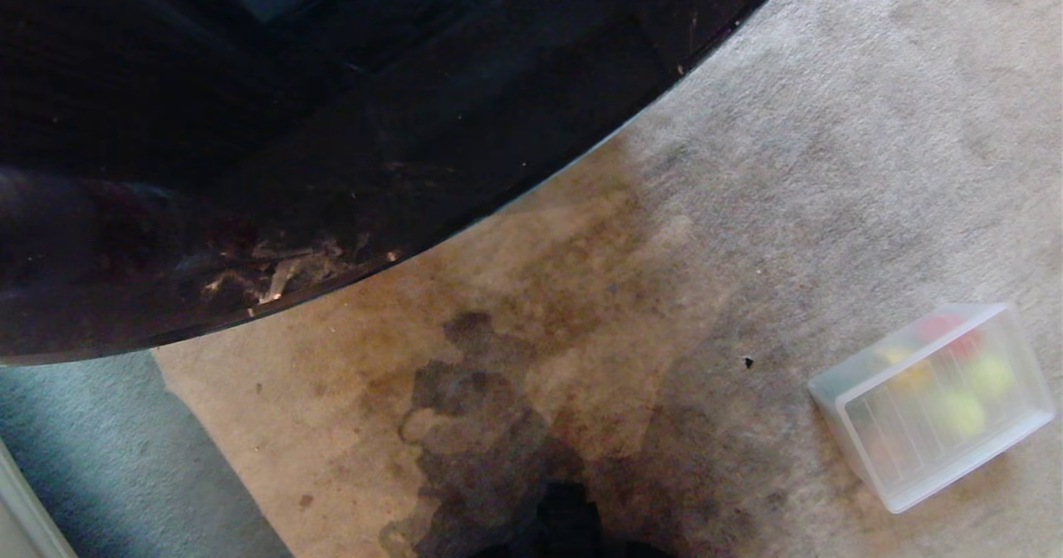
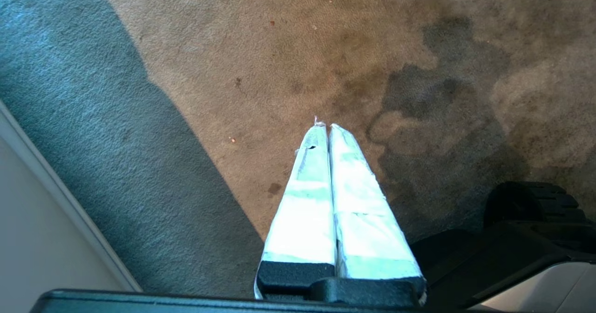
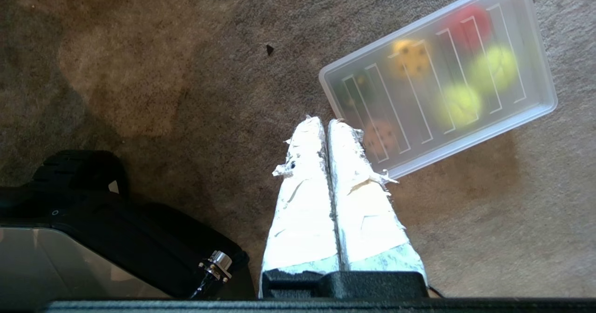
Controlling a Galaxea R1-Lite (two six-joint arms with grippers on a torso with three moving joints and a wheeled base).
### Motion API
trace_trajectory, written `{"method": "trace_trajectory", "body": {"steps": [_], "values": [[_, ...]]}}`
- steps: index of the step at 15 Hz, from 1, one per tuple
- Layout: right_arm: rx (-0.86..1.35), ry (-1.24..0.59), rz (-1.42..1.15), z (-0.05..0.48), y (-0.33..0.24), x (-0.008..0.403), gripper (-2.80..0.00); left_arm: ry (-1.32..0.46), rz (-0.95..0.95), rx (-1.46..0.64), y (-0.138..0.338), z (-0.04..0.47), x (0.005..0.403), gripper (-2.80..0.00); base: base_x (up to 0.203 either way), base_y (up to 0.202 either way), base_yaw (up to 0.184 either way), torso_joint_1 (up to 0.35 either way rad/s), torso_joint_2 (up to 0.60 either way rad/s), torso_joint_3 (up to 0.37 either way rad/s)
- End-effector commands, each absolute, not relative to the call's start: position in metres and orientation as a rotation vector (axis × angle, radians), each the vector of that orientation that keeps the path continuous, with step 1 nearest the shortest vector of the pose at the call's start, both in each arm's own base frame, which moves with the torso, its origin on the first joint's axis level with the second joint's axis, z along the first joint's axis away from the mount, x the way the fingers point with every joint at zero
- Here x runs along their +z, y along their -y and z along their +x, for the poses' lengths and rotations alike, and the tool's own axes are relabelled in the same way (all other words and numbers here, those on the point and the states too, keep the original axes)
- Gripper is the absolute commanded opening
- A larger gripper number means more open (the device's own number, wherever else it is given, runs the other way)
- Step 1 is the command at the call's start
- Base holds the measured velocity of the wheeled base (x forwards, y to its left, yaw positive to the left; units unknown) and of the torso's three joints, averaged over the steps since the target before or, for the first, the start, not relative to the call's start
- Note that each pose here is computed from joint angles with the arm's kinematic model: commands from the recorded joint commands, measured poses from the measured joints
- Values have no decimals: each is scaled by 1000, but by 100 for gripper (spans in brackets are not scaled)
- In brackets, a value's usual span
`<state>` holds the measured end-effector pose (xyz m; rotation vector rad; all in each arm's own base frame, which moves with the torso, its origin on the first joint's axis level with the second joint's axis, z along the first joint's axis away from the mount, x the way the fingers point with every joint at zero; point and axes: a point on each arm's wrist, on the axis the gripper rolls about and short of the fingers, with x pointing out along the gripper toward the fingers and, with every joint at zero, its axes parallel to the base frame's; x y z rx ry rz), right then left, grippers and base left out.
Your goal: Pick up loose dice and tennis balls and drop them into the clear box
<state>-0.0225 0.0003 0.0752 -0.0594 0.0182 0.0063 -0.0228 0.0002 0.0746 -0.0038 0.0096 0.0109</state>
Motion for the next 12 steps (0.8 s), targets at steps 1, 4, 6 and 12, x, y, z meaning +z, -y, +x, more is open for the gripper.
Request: {"method": "trace_trajectory", "body": {"steps": [1,4,6,12], "values": [[7,-21,-60,-22,0,75,-280,-9,-5,11,0,-23,75,-280,0,0,0,0,0,0],[7,-21,-60,-22,0,75,-280,-9,-5,11,0,-23,75,-280,0,0,0,0,0,0],[7,-21,-60,-22,0,75,-280,-9,0,11,0,-23,75,-280,0,0,0,0,0,0],[7,-21,-60,-22,0,75,-280,-9,-9,11,0,-23,75,-280,0,0,0,1,1,118]]}}
